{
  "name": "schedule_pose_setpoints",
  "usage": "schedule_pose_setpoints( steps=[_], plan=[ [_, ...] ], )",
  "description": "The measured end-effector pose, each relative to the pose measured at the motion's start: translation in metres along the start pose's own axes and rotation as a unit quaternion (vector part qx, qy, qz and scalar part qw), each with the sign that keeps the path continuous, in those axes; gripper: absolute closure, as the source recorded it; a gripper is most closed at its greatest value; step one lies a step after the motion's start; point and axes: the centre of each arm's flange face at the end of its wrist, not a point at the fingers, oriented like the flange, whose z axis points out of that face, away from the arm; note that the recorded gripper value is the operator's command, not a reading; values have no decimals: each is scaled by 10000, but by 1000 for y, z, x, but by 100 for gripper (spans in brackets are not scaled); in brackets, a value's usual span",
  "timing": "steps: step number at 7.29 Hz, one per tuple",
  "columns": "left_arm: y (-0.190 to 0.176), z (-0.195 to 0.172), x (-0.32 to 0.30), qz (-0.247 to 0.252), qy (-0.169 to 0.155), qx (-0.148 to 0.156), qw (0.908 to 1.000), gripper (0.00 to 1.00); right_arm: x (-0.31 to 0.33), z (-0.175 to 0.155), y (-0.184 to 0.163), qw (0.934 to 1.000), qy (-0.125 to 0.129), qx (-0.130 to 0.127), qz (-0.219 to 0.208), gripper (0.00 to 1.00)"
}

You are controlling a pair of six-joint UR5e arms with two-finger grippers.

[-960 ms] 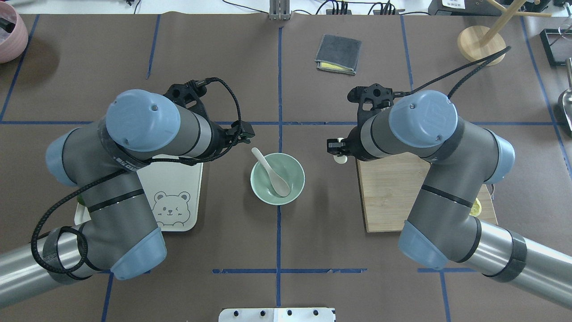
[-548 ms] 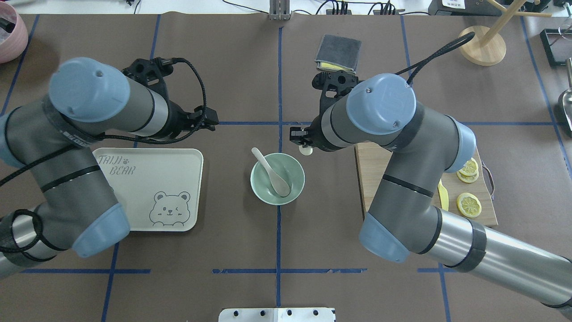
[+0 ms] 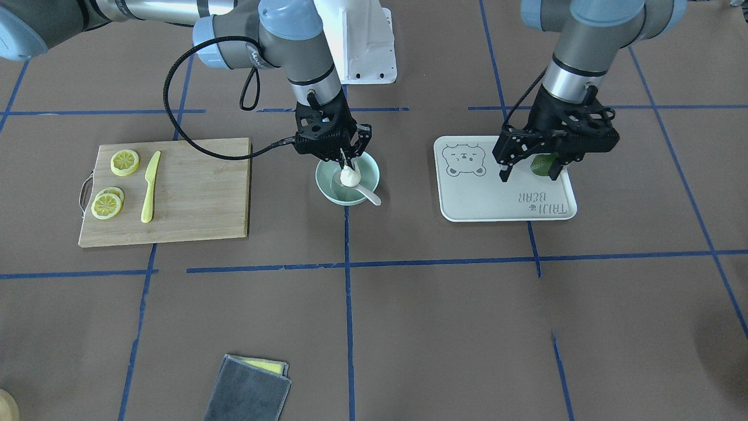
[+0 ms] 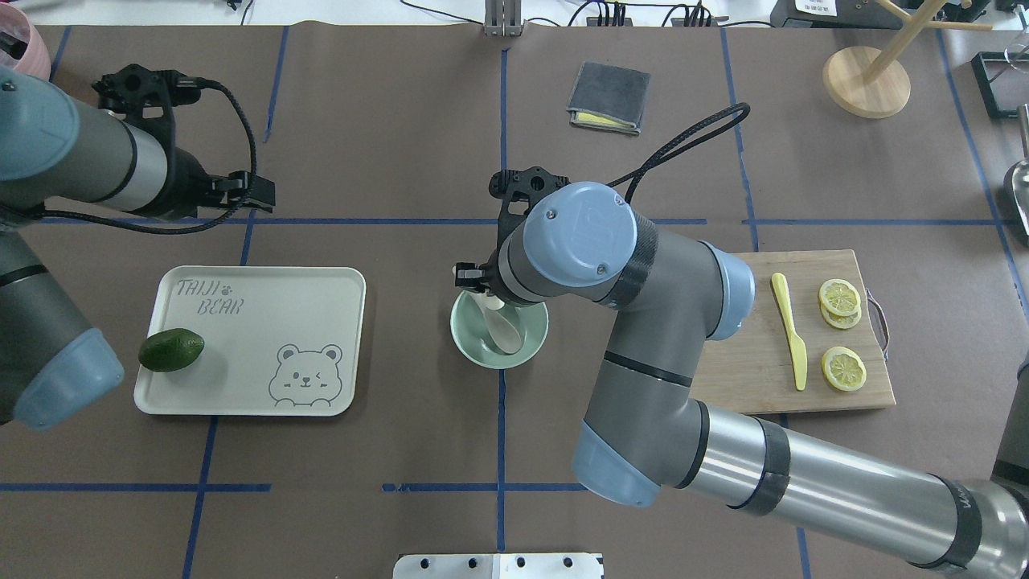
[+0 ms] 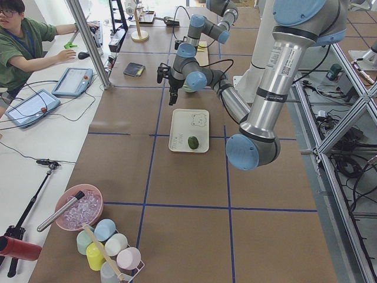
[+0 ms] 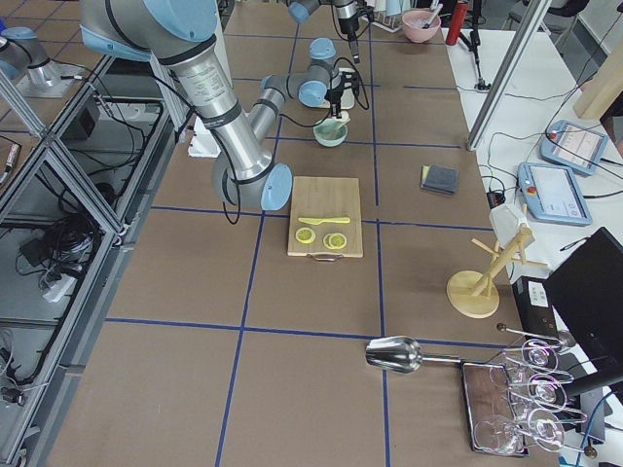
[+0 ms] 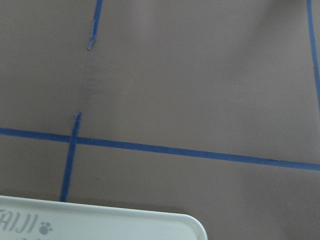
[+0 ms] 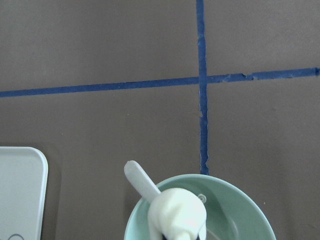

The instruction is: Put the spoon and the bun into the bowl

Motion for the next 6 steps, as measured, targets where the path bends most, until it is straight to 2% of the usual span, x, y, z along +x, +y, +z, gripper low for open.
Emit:
schedule_pose_setpoints(
  steps=[3, 6],
  plan=[
    [-20, -9, -66, 664, -211, -69, 9975, 0, 3, 9, 9, 9999, 107, -57, -16, 0],
    [-40, -19, -134, 1142, -323, -225, 9927, 0, 11, 13, 11, 9993, 347, -147, -19, 0]
  ],
)
